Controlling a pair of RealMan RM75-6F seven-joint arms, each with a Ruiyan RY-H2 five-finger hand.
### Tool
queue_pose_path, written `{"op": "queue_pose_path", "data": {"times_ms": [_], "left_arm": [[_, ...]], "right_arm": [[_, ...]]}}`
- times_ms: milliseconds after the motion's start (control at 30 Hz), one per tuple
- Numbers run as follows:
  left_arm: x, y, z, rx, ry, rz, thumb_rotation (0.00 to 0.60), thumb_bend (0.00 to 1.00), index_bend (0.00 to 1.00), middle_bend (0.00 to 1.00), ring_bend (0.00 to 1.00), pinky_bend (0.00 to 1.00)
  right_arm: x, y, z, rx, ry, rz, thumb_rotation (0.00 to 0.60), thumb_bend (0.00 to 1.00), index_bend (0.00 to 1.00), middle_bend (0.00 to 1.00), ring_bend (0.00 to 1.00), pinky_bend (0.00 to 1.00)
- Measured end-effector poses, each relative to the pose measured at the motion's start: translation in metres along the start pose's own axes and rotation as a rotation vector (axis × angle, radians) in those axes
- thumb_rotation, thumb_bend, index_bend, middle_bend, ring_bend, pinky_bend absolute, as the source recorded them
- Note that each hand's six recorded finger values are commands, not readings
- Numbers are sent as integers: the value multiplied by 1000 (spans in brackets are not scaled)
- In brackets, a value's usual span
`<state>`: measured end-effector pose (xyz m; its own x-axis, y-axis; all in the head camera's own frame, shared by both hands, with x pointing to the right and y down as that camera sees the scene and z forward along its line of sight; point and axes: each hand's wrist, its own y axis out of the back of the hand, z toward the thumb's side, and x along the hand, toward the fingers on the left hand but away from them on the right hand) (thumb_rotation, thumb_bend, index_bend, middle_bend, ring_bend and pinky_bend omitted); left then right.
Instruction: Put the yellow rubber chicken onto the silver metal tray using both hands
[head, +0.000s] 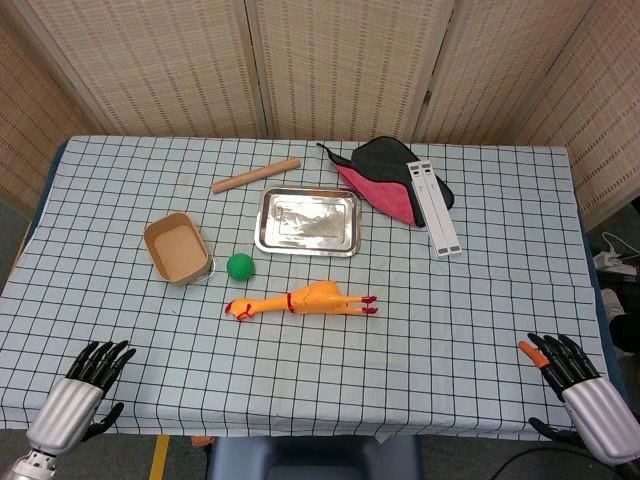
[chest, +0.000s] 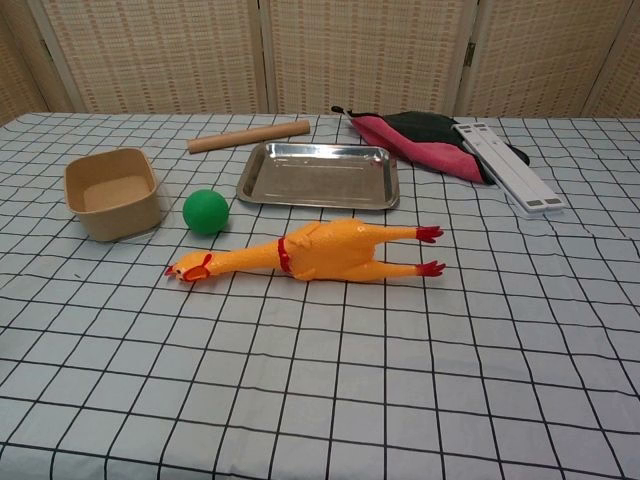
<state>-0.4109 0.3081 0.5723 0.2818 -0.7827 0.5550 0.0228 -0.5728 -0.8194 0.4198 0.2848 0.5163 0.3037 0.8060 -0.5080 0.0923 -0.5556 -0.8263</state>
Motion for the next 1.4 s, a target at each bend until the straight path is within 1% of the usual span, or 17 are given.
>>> {"op": "queue_pose_path", "data": {"times_ms": [133,233,300,400,433,500,567,600,700,833,900,1000,1133,1400], "left_arm": [[1,-1,2,-5,-9,-1,600,359,0,0,0,58],[2,0,6,-23,-33,13,600,359,0,0,0,112],[4,0,10,-50,-53,20,600,358,0,0,0,158],[9,0,21,-127,-103,29,600,355,0,0,1,204],[13,0,26,-160,-129,35,600,353,0,2,10,218],[19,1,33,-193,-157,45,600,351,0,38,59,263],[29,2,44,-204,-187,70,600,352,0,93,117,311],[35,2,50,-205,-203,83,600,352,0,107,129,318],[57,4,72,-205,-252,117,600,352,0,111,132,306],[82,3,92,-204,-274,106,600,351,0,110,131,264],[94,2,99,-189,-277,99,600,352,7,109,132,232],[116,-1,114,-163,-281,88,600,352,29,121,132,215],[145,-6,134,-154,-282,68,600,351,32,138,132,209],[193,-20,155,-132,-265,54,600,352,34,159,139,210]], "right_arm": [[0,0,0,2,-2,-2,600,64,0,0,0,0],[-1,-1,-1,3,-4,2,600,64,0,0,0,0],[-3,-2,-2,5,-9,4,600,64,0,0,0,0],[-7,-4,-5,9,-23,7,600,65,0,0,0,0],[-9,-5,-6,10,-31,11,600,64,0,0,0,0],[-12,-7,-9,16,-45,18,600,64,0,0,0,0],[-16,-10,-10,31,-54,23,600,64,0,0,0,0],[-17,-11,-10,37,-58,24,600,65,0,0,0,0],[-21,-14,-9,55,-67,22,600,64,0,0,0,0],[-25,-15,-9,70,-83,10,600,64,0,0,0,0],[-26,-15,-9,75,-91,3,600,64,0,0,0,0],[-27,-14,-11,83,-102,-7,600,65,0,0,0,0],[-30,-15,-13,92,-117,-7,600,64,0,0,0,0],[-36,-20,-16,104,-130,17,600,64,0,0,0,0]]}}
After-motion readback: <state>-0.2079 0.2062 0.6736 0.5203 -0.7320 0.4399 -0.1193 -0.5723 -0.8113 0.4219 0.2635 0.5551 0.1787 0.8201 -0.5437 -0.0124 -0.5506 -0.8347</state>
